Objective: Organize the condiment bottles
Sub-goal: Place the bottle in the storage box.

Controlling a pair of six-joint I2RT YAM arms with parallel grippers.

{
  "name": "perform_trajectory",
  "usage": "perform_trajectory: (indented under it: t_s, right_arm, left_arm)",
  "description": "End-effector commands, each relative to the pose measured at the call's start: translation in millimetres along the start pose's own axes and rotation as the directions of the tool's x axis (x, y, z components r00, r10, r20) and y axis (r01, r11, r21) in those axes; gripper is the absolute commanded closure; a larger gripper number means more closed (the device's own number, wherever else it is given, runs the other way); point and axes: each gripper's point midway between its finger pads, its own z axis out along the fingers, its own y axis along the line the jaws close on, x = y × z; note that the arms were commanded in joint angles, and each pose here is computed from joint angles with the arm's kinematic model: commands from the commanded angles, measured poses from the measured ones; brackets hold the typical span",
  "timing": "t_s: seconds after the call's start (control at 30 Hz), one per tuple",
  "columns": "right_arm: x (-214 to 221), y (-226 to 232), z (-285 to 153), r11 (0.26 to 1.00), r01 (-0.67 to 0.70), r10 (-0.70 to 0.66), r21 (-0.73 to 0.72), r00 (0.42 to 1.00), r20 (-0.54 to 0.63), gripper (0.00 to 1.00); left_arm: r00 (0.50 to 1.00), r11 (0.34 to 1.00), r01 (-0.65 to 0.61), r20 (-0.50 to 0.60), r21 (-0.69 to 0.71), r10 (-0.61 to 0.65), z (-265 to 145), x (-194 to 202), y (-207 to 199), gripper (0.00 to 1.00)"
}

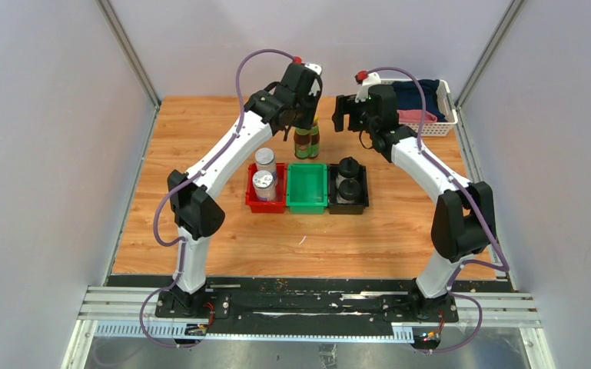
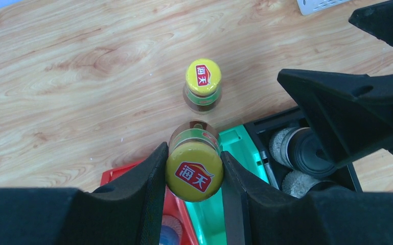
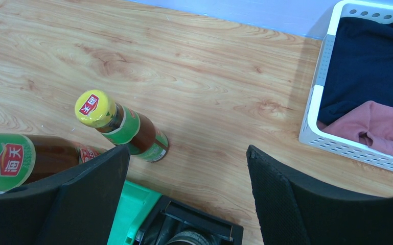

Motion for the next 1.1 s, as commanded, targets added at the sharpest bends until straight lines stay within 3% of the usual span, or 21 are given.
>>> perform_trajectory:
  t_s: [0.0, 1.07]
  right_arm:
    - [-7.8, -11.4, -6.9, 0.999, -0.017, 0.017, 0.03, 1.0, 0.025, 0.12]
    - [-7.2, -13.6, -9.6, 0.999, -0.022, 0.021, 0.034, 0.999, 0.027, 0.12]
  left_arm:
    - [0.991, 1.0, 0.009, 0.133, 0.018, -0.012, -34.8, -36.6, -5.3, 1.0]
    - [0.994, 0.999, -0.019, 0.107, 0.03, 0.015, -49.6, -12.0, -24.2, 1.0]
